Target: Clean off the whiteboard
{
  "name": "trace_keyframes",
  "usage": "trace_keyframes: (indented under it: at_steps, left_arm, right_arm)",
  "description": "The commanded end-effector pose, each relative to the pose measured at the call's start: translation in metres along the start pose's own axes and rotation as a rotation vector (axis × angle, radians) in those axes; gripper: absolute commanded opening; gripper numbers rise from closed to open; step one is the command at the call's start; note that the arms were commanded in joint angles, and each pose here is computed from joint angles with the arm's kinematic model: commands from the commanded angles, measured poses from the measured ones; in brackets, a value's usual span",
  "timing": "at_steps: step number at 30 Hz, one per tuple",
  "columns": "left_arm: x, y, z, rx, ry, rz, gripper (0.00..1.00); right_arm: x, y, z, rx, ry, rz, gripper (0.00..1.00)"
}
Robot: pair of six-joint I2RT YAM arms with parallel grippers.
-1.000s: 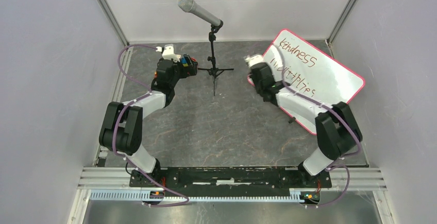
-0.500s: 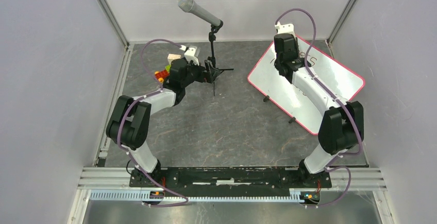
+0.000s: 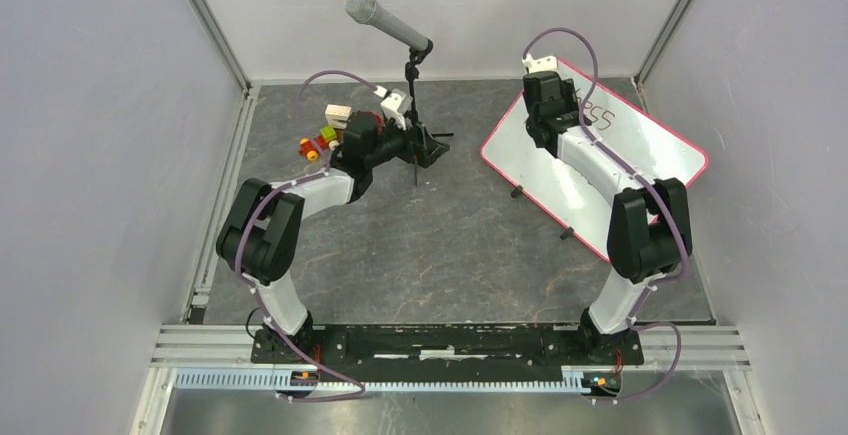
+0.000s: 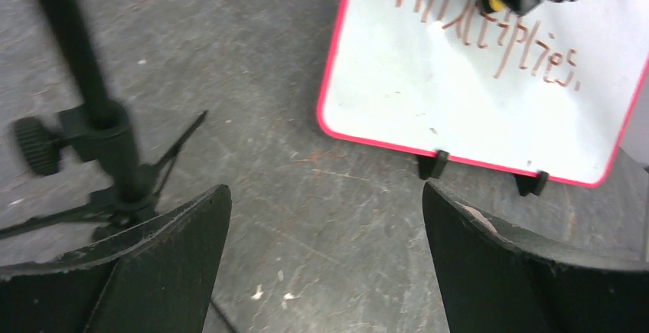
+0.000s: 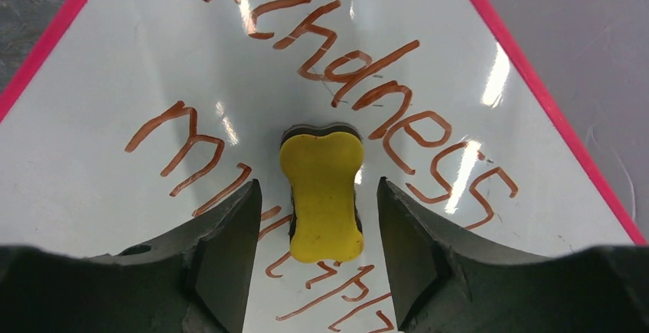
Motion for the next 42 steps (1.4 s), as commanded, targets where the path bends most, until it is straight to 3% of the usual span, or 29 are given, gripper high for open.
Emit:
trace_keyframes:
  at_steps: [1,10,19,28,35,42]
  left_arm:
    - [0.026,-0.033,-0.018,-0.124,-0.085,-0.079,1.00]
    - [0.022,-0.054,-0.031,-0.164,-0.074,-0.107,1.00]
    - [0.018,-0.079,-0.053,-0.236,-0.080,-0.079,1.00]
    - [0.017,-0.087,-0.057,-0.275,-0.071,-0.089,1.00]
    - [0.020,-0.089,-0.058,-0.290,-0.081,-0.086,1.00]
    - [0.021,-0.088,-0.056,-0.281,-0.085,-0.096,1.00]
  right_arm:
    - [0.004,0.003,0.002,0.031,-0.006,-0.014,0.68]
    - [0.001,-0.007,0.010,0.018,-0.019,-0.022,0.68]
    - [-0.003,-0.006,-0.001,-0.032,-0.006,-0.002,0.50]
    - [-0.010,-0.004,-0.009,-0.057,0.001,0.021,0.49]
    - [-0.028,0.011,-0.012,0.007,0.032,0.000,0.35]
    - [-0.062,0.048,-0.002,0.067,0.058,0.062,0.33]
Point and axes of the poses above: each gripper's point midway between its finger pads, its own z axis back along the fingers, its own y axis along the line the jaws close on, x = y × z, the point moved 2 cm from there along z, back along the fingers, and after that the axes turned 12 degrees about -z, right-handed, at the moved point
